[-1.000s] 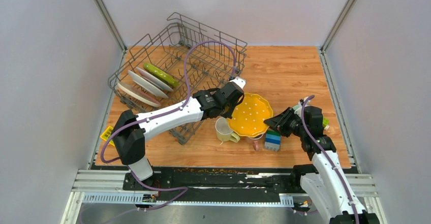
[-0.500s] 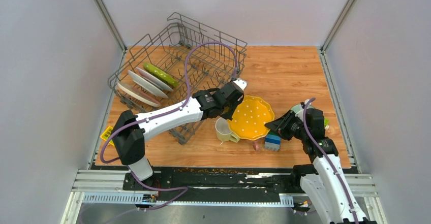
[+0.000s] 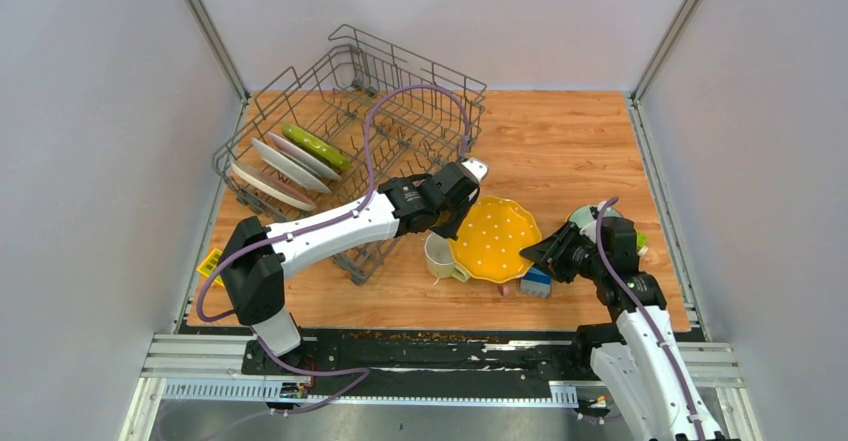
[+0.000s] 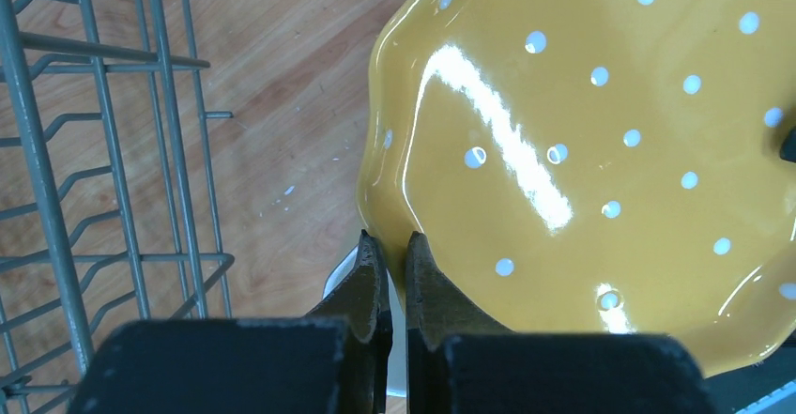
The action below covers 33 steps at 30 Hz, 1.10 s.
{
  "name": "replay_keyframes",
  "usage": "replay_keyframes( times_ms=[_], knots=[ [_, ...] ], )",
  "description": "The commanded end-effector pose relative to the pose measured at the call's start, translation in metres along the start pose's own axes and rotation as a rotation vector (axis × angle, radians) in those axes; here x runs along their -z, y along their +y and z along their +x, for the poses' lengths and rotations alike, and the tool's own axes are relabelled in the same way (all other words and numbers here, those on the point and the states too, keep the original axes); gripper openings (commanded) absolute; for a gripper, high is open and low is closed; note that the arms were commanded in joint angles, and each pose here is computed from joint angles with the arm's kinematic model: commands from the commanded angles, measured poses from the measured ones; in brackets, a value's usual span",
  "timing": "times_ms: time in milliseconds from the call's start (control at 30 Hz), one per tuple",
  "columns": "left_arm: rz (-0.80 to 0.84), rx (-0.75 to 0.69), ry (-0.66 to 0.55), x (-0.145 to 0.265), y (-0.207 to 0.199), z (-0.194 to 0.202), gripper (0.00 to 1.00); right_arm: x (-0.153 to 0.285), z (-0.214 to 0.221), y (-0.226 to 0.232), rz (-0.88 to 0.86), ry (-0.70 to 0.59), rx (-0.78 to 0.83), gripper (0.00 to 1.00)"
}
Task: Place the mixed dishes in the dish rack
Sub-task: Pick up the plate at the center of the board.
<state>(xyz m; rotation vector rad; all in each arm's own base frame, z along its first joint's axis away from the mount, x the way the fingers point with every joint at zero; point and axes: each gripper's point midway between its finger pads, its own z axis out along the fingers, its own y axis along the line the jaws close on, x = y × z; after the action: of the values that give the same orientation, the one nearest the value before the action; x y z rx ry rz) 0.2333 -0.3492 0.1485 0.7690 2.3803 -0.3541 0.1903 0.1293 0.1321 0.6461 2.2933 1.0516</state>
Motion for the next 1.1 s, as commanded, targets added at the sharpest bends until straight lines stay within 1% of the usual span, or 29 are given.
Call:
replay_keyframes(
  times_ms=[0, 300, 500, 600, 633, 700, 767, 1033, 1067],
  knots=[
    [0.535, -0.122, 0.012, 0.034, -0.133, 0.01, 0.0, 0.018, -0.021, 0.092, -0.376, -0.065, 0.168, 0.32],
    [0.515, -0.119, 0.027, 0.029, -0.131, 0.013, 0.0, 0.012, -0.026, 0.091, -0.431, -0.115, 0.163, 0.41],
    [0.513, -0.116, 0.025, 0.029, -0.131, 0.011, 0.0, 0.011, -0.031, 0.093, -0.469, -0.162, 0.142, 0.43],
    [0.513, -0.116, 0.023, 0.029, -0.131, 0.011, 0.0, 0.013, -0.033, 0.095, -0.487, -0.182, 0.143, 0.42],
    [0.513, -0.115, 0.025, 0.028, -0.131, 0.011, 0.0, 0.015, -0.034, 0.098, -0.5, -0.188, 0.148, 0.38],
    [0.513, -0.114, 0.024, 0.028, -0.131, 0.011, 0.0, 0.017, -0.034, 0.1, -0.514, -0.196, 0.155, 0.28],
    [0.511, -0.115, 0.021, 0.028, -0.131, 0.011, 0.0, 0.02, -0.034, 0.103, -0.526, -0.204, 0.167, 0.21],
    [0.502, -0.118, -0.029, 0.037, -0.129, -0.003, 0.0, 0.031, -0.033, 0.116, -0.564, -0.203, 0.208, 0.0],
    [0.503, -0.118, -0.04, 0.04, -0.129, -0.006, 0.0, 0.032, -0.033, 0.118, -0.57, -0.2, 0.212, 0.0]
  ],
)
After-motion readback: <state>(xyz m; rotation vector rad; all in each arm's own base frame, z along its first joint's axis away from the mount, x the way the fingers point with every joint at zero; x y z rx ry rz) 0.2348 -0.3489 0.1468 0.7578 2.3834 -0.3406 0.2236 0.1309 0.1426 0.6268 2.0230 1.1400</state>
